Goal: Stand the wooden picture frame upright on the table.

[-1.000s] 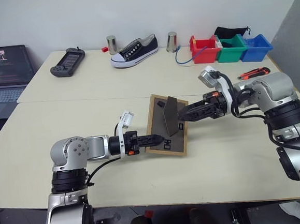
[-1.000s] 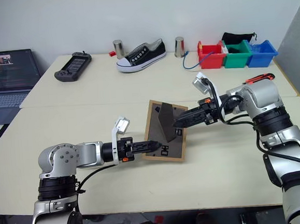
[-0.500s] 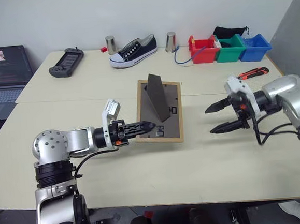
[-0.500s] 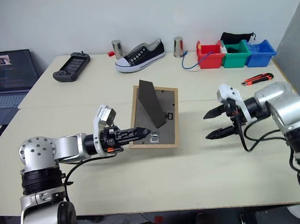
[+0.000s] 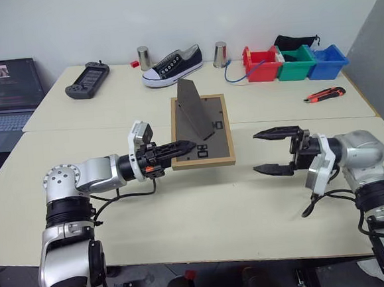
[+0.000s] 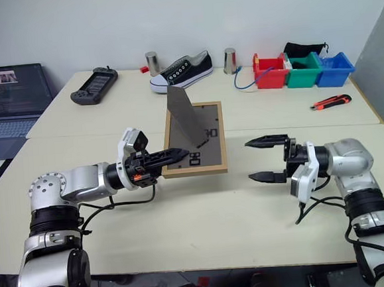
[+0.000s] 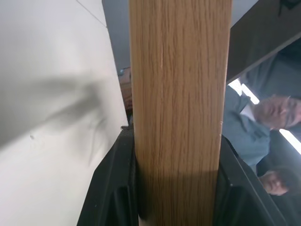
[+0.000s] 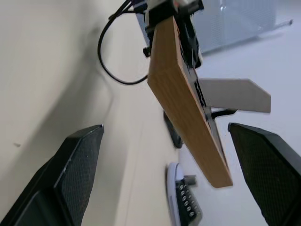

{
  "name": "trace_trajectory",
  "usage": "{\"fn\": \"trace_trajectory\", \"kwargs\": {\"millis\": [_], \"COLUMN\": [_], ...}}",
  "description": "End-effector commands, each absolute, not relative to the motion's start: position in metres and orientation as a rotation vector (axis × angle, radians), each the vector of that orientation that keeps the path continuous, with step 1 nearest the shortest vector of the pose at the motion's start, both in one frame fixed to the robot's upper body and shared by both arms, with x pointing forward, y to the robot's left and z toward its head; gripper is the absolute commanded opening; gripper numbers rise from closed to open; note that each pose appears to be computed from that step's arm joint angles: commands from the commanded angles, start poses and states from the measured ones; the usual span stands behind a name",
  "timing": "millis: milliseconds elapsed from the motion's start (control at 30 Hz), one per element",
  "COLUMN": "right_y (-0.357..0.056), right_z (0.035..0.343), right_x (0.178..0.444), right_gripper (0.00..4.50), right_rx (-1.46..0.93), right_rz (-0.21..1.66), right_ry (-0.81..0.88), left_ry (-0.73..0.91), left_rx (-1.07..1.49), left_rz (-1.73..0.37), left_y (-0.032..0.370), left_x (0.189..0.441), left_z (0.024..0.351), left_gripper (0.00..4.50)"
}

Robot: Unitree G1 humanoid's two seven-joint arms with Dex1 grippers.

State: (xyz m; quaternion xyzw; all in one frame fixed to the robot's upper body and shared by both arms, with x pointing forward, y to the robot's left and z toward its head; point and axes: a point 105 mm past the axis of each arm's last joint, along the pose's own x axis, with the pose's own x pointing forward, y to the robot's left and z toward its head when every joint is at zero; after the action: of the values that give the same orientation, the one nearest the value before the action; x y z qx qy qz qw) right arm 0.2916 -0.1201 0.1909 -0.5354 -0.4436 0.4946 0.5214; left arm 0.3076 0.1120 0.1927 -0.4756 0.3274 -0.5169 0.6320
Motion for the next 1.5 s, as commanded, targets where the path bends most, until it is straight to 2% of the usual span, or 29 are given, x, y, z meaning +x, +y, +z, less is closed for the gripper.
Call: {"fn": "trace_trajectory", "kwargs": {"millis": [33, 267, 433, 667, 900, 1333, 1500], "right_y": [-0.108, -0.104, -0.100, -0.081, -0.078, -0.080, -0.081], "right_z": [0.205, 0.202, 0.195, 0.211, 0.212, 0.210, 0.211], "right_x": [0.292, 0.299, 0.293, 0.286, 0.291, 0.297, 0.299], "right_gripper": [4.49, 4.49, 4.49, 4.49, 4.49, 1.90, 1.90], "right_rx": [-1.327, -1.345, -1.352, -1.335, -1.353, -1.400, -1.408], "right_rz": [1.125, 1.145, 1.176, 1.131, 1.119, 1.119, 1.114], "right_ry": [-1.235, -1.209, -1.219, -1.364, -1.370, -1.359, -1.367], "left_ry": [0.732, 0.719, 0.703, 0.704, 0.704, 0.691, 0.687], "left_rx": [-1.083, -1.082, -1.093, -1.107, -1.103, -1.077, -1.061], "left_rz": [-1.249, -1.247, -1.253, -1.254, -1.255, -1.282, -1.285], "left_y": [0.106, 0.108, 0.103, 0.093, 0.090, 0.087, 0.085], "left_x": [0.295, 0.291, 0.292, 0.291, 0.292, 0.286, 0.284], "left_z": [0.195, 0.192, 0.193, 0.189, 0.190, 0.192, 0.192], "left_gripper": [1.31, 1.31, 1.31, 1.31, 1.31, 1.31, 1.31]}}
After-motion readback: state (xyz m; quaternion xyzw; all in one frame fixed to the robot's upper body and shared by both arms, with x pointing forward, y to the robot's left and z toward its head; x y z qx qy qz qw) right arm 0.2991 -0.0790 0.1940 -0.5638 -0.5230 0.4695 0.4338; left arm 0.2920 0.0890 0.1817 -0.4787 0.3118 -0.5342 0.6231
